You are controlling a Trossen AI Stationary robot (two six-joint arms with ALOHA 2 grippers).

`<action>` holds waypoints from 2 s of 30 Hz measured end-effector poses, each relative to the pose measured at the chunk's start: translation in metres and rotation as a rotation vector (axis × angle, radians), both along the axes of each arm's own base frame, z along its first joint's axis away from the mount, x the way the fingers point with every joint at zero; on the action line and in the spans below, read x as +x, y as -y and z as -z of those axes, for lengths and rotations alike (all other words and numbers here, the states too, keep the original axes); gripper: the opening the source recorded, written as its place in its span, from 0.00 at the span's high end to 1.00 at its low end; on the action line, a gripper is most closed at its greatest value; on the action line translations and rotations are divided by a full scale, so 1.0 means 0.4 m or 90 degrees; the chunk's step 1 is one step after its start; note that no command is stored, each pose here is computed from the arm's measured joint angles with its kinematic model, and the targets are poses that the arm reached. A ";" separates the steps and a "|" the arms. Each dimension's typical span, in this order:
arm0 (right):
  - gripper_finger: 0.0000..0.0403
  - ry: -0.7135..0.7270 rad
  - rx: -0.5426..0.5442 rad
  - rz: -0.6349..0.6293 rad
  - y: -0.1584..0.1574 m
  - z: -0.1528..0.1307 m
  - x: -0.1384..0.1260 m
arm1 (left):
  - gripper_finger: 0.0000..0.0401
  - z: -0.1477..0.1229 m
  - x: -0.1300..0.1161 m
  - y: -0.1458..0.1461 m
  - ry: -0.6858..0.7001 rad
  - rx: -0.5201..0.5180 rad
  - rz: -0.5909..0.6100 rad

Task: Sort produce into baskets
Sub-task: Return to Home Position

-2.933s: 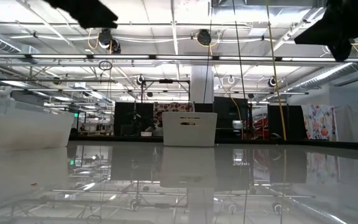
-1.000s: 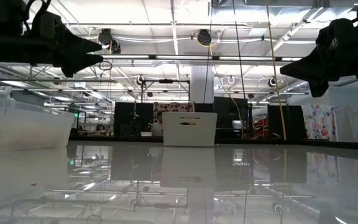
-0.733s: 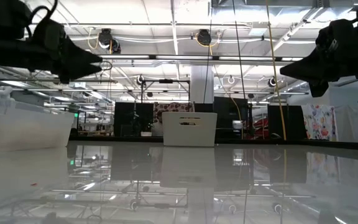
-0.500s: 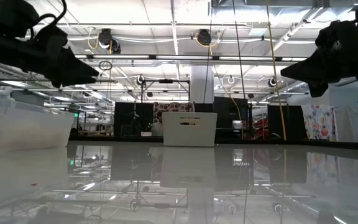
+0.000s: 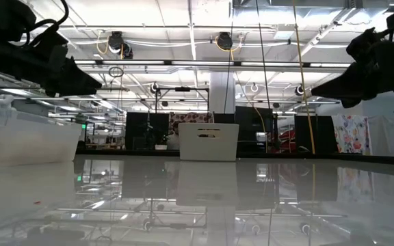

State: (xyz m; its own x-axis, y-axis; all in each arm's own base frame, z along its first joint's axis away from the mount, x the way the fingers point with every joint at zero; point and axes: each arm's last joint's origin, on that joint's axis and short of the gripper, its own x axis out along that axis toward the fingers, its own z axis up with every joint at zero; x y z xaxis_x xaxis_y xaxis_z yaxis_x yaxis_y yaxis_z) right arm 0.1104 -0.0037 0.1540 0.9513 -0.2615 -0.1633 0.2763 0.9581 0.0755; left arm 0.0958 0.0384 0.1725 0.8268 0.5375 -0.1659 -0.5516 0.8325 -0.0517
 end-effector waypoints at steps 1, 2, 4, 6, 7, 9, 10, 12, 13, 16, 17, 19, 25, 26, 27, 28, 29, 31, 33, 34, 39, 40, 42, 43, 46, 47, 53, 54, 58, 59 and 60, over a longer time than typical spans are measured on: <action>1.00 -0.002 -0.004 0.000 0.000 0.000 0.000 | 0.34 0.001 0.000 0.000 -0.002 -0.001 -0.001; 1.00 -0.002 -0.006 -0.001 0.000 0.000 0.000 | 0.34 0.002 0.000 0.000 -0.005 -0.002 -0.001; 1.00 -0.002 -0.007 -0.001 0.000 0.000 0.000 | 0.34 0.006 -0.001 0.000 -0.018 0.000 -0.001; 1.00 -0.002 -0.007 -0.001 0.000 0.000 0.000 | 0.34 0.007 -0.001 0.000 -0.022 -0.002 -0.001; 1.00 -0.002 -0.007 -0.001 0.000 0.000 0.000 | 0.34 0.007 -0.001 0.000 -0.020 -0.002 -0.001; 1.00 -0.002 -0.007 -0.001 0.000 0.000 0.000 | 0.34 0.007 -0.001 0.000 -0.019 -0.002 -0.001; 1.00 -0.002 -0.007 -0.001 0.000 0.000 0.000 | 0.34 0.007 -0.001 0.000 -0.019 -0.002 -0.001; 1.00 -0.002 -0.007 -0.001 0.000 0.000 0.000 | 0.34 0.006 -0.001 0.000 -0.019 -0.002 -0.001; 1.00 -0.002 -0.007 -0.001 0.000 0.000 0.000 | 0.34 0.006 -0.001 0.000 -0.019 -0.002 0.000; 1.00 -0.002 -0.007 -0.001 0.000 0.000 0.000 | 0.33 0.006 -0.001 0.000 -0.019 -0.002 0.000; 1.00 -0.002 -0.007 -0.001 0.000 0.000 0.000 | 0.33 0.006 -0.001 0.000 -0.019 -0.002 0.000; 1.00 -0.002 -0.007 -0.001 0.000 0.000 0.000 | 0.33 0.006 -0.001 0.000 -0.019 -0.002 0.000; 1.00 -0.002 -0.007 -0.001 0.000 0.000 0.000 | 0.33 0.006 -0.001 0.000 -0.018 -0.003 0.002; 1.00 -0.002 -0.007 -0.001 0.000 0.000 0.000 | 0.33 0.006 -0.001 0.000 -0.018 -0.003 0.002; 1.00 -0.002 -0.007 -0.001 0.000 0.000 0.000 | 0.33 0.006 -0.001 0.000 -0.018 -0.003 0.002; 1.00 -0.002 -0.007 -0.001 0.000 0.000 0.000 | 0.33 0.006 -0.001 0.000 -0.018 -0.003 0.002; 1.00 -0.002 -0.007 -0.001 0.000 0.000 0.000 | 0.33 0.006 -0.001 0.000 -0.018 -0.003 0.002; 1.00 -0.002 -0.007 -0.001 0.000 0.000 0.000 | 0.33 0.006 -0.001 0.000 -0.018 -0.003 0.002; 1.00 -0.002 -0.007 -0.001 0.000 0.000 0.000 | 0.33 0.006 -0.001 0.000 -0.018 -0.003 0.002; 1.00 -0.002 -0.007 -0.001 0.000 0.000 0.000 | 0.33 0.006 -0.001 0.000 -0.018 -0.003 0.002; 1.00 -0.002 -0.007 -0.001 0.000 0.000 0.000 | 0.33 0.006 -0.001 0.000 -0.018 -0.003 0.002; 1.00 -0.002 -0.007 -0.001 0.000 0.000 0.000 | 0.33 0.006 -0.001 0.000 -0.018 -0.003 0.002; 1.00 -0.002 -0.007 -0.001 0.000 0.000 0.000 | 0.33 0.006 -0.001 0.000 -0.018 -0.003 0.002; 1.00 -0.002 -0.007 -0.001 0.000 0.000 0.000 | 0.33 0.006 -0.001 0.000 -0.017 -0.004 0.002; 1.00 -0.002 -0.007 -0.001 0.000 0.000 0.000 | 0.33 0.006 -0.001 0.000 -0.017 -0.004 0.002; 1.00 -0.002 -0.007 -0.001 0.000 0.000 0.000 | 0.33 0.006 -0.001 0.000 -0.017 -0.004 0.002; 1.00 -0.002 -0.007 -0.001 0.000 0.000 0.000 | 0.33 0.006 -0.001 0.000 -0.017 -0.004 0.002; 1.00 -0.002 -0.007 -0.001 0.000 0.000 0.000 | 0.33 0.006 -0.001 0.000 -0.017 -0.004 0.002; 1.00 -0.002 -0.007 -0.001 0.000 0.000 0.000 | 0.33 0.006 -0.001 0.000 -0.018 -0.003 0.002; 1.00 -0.002 -0.007 -0.001 0.000 0.000 0.000 | 0.33 0.006 -0.001 0.000 -0.018 -0.003 0.002; 1.00 -0.002 -0.007 -0.001 0.000 0.000 0.000 | 0.33 0.006 -0.001 0.000 -0.018 -0.002 0.002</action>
